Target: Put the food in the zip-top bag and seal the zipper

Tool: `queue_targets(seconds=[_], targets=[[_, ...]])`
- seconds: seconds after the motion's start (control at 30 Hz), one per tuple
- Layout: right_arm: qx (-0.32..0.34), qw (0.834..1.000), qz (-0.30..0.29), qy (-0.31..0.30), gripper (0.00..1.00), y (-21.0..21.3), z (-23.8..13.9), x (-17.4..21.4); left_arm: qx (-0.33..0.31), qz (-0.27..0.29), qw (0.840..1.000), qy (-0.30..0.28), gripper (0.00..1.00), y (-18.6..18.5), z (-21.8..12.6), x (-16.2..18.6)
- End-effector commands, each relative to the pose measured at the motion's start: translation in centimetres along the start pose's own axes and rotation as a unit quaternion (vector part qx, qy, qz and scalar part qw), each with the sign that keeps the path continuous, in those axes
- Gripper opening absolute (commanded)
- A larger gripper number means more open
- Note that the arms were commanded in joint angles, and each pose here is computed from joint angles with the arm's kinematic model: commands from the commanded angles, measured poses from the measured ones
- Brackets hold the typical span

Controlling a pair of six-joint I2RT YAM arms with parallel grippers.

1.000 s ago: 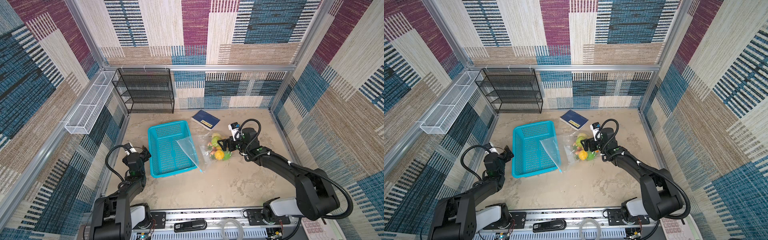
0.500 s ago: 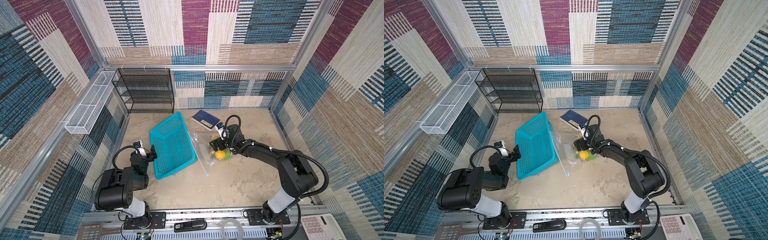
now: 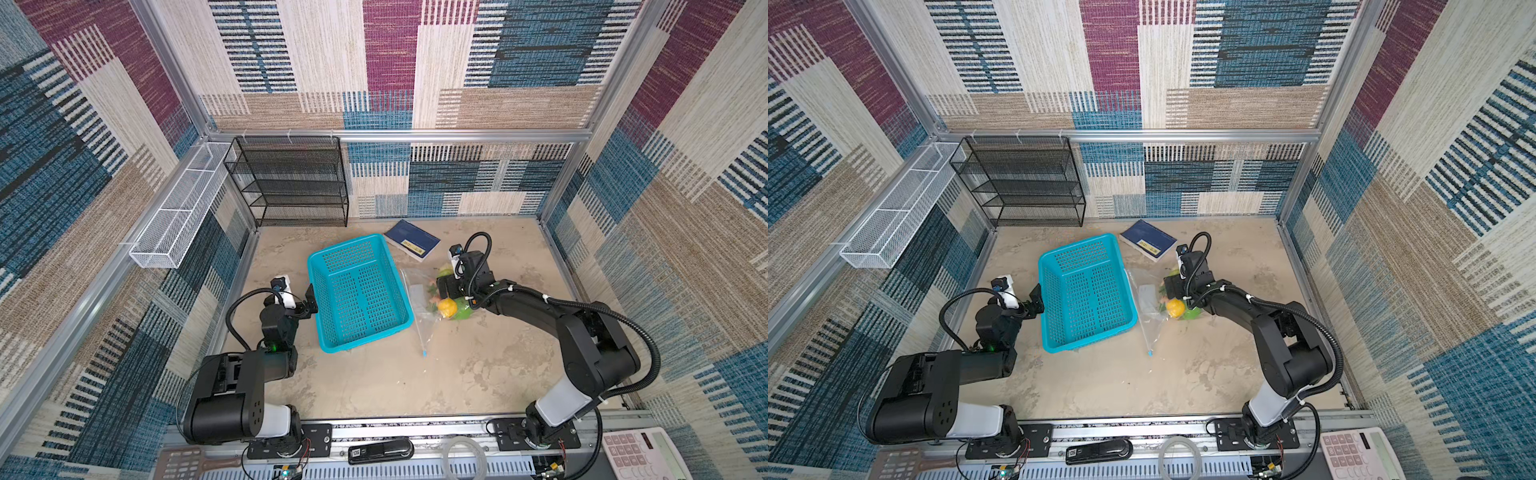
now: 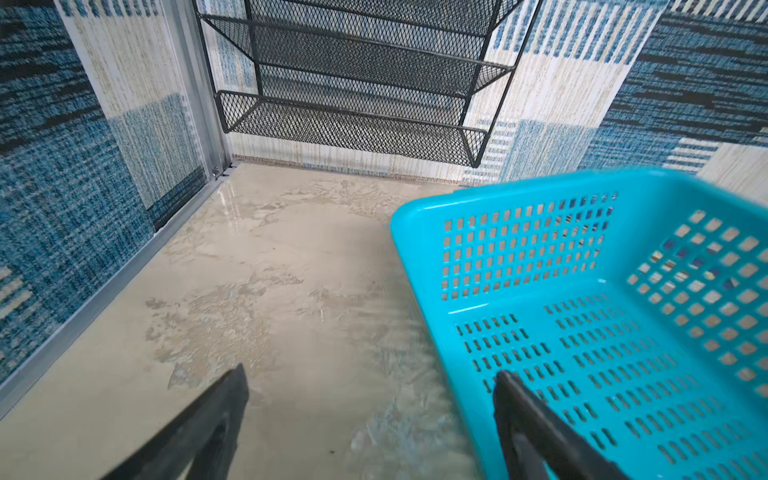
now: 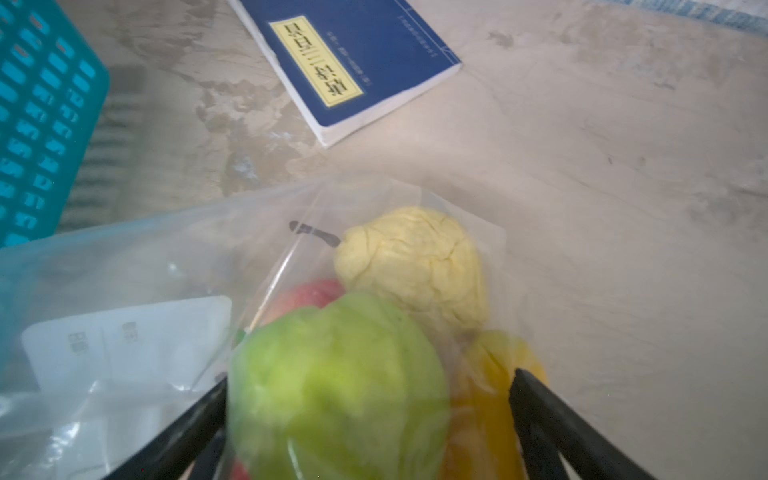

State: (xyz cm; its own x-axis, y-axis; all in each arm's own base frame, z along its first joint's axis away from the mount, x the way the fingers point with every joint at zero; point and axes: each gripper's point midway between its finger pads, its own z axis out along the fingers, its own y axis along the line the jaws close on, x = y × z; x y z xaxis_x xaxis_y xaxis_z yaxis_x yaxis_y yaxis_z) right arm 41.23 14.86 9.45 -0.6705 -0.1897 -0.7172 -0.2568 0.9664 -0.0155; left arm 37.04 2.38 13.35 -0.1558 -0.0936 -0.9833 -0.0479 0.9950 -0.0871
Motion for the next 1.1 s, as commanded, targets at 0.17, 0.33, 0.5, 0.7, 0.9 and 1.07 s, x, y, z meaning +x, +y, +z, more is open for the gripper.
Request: queue_targets(seconds=[0.17,0.33,0.5,0.7,0.9,1.07], targets=[[0.050,0.998,0.041,0.004,0.99,-3.2,-0.9,0.3,-0.036,0.002,0.999,0.011,0.96,1.2,-0.8,0.2],[-0.015,0.999,0.045,-0.026,0.99,-1.1,-1.8,-1.4,-0.083,-0.017,0.996,0.022,0.97,3.0,-0.8,0.8],[-0.058,0.993,0.048,-0.094,0.99,0.1,-5.0,-5.0,-0.062,-0.014,0.998,0.019,0.96,2.4,0.1,2.1],[0.001,0.985,0.068,-0.156,0.99,-3.8,-8.6,-7.6,-0.058,-0.014,0.998,0.030,0.95,2.3,0.5,2.8],[0.083,0.973,0.139,-0.164,0.99,-11.1,-8.9,-5.5,-0.049,-0.009,0.998,0.032,0.95,2.0,0.8,2.7],[0.135,0.957,0.186,-0.178,0.99,-15.6,-9.0,-2.4,-0.043,-0.006,0.998,0.042,0.99,1.8,1.2,2.8]])
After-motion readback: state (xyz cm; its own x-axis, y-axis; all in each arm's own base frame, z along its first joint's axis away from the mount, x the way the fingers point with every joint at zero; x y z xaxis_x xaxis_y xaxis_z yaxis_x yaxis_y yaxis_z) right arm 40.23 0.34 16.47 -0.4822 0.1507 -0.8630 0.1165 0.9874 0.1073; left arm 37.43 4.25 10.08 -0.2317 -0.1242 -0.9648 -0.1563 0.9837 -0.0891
